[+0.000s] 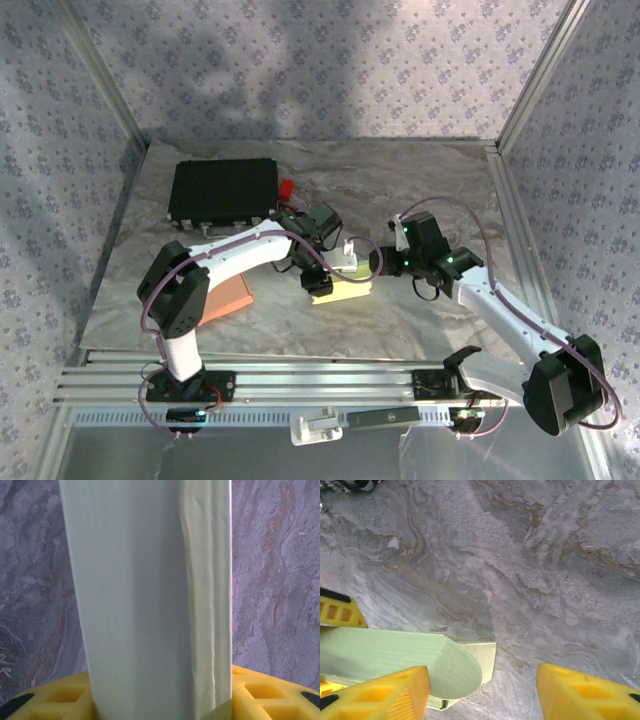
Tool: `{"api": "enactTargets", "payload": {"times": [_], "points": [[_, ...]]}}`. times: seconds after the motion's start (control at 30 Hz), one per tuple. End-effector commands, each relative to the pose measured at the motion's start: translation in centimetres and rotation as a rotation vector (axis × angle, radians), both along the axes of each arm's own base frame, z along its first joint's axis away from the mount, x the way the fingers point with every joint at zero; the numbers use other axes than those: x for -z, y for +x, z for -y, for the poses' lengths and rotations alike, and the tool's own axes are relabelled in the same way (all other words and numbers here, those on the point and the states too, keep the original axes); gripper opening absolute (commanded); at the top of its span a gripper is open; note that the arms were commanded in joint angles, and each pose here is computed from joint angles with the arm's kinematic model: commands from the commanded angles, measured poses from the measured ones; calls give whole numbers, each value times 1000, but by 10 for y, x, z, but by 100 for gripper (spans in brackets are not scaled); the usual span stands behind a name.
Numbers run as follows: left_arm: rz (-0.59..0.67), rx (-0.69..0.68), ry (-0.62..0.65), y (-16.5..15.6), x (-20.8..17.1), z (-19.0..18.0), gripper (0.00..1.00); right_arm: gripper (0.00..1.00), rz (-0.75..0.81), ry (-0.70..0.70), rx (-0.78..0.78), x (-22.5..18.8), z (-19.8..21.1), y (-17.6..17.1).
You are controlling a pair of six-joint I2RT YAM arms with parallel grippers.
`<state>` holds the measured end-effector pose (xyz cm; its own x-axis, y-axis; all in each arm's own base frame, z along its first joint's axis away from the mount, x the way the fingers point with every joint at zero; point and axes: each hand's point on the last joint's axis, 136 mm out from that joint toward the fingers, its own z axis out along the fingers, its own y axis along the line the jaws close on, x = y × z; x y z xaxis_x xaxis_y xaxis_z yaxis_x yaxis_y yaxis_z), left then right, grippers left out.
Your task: Fold the paper box
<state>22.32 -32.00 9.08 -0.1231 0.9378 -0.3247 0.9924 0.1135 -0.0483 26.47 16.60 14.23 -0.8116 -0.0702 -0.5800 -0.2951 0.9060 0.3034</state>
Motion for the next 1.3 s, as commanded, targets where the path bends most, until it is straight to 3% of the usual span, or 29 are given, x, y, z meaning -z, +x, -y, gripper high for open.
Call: {"api": "enactTargets", "payload": {"times": [0.0, 0.2, 0.37, 0.57, 1.07, 1.27], "points": [[-2, 13, -23, -3, -5, 2, 51, 60, 83, -10, -28, -14, -1, 1], [12, 17, -22, -3, -6, 3, 51, 60, 143, 27, 2, -33, 4, -1], [20, 20, -30, -3, -12, 3, 52, 59, 159, 59, -67, -41, -7, -10], [6, 18, -47, -5, -16, 6, 54, 59, 142, -19, -76, -24, -8, -13], [20, -11, -143, -4, -40, 13, 62, 55, 139, -43, -133, -17, -26, -12], [60, -87, -221, 2, -64, 16, 62, 54, 132, -50, -145, -16, -28, -11]]}}
